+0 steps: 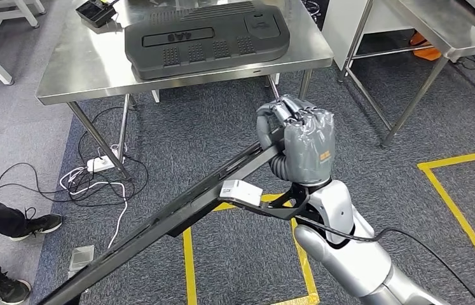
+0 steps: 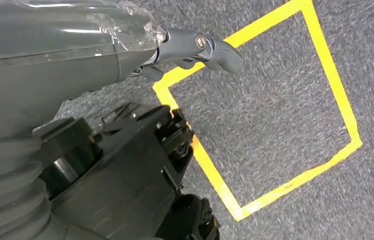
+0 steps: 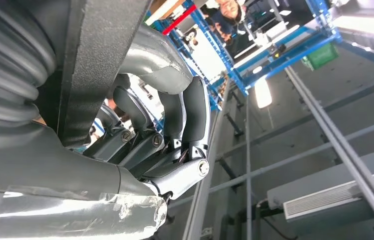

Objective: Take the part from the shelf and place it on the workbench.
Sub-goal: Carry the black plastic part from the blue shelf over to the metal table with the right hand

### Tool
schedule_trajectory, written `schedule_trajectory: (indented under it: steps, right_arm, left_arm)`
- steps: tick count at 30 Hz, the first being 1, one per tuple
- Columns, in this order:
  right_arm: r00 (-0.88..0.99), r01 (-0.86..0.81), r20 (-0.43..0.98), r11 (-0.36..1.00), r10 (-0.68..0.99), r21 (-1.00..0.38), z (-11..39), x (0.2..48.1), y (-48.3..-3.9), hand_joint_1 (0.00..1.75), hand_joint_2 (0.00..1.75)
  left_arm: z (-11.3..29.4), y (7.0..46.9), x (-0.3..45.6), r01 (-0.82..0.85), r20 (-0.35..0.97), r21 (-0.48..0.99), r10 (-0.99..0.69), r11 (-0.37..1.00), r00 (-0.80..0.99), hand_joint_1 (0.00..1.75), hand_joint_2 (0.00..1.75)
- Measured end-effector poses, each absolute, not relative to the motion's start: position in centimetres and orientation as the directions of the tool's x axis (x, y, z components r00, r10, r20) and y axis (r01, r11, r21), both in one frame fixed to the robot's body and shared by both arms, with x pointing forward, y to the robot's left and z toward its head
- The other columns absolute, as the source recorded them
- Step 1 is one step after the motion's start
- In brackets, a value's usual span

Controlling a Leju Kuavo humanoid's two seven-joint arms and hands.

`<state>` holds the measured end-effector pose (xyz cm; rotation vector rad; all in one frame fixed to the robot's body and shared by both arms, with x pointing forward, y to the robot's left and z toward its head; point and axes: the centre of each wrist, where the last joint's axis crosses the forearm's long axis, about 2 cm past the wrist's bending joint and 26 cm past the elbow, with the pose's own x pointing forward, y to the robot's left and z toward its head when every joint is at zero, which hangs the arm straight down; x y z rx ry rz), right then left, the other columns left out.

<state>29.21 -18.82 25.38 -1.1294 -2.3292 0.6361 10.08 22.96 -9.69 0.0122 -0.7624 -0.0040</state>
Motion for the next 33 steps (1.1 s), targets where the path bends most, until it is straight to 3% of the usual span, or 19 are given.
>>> schedule_trajectory:
  steps: [33]
  right_arm:
    - [-0.546, 0.535, 0.328, 0.622, 0.771, -0.571, 26.05, 28.97, -19.22, 1.75, 1.75]
  left_arm:
    - [-9.61, 22.66, 10.17, -0.017, 0.687, 0.002, 0.011, 1.000, 0.726, 0.00, 1.75]
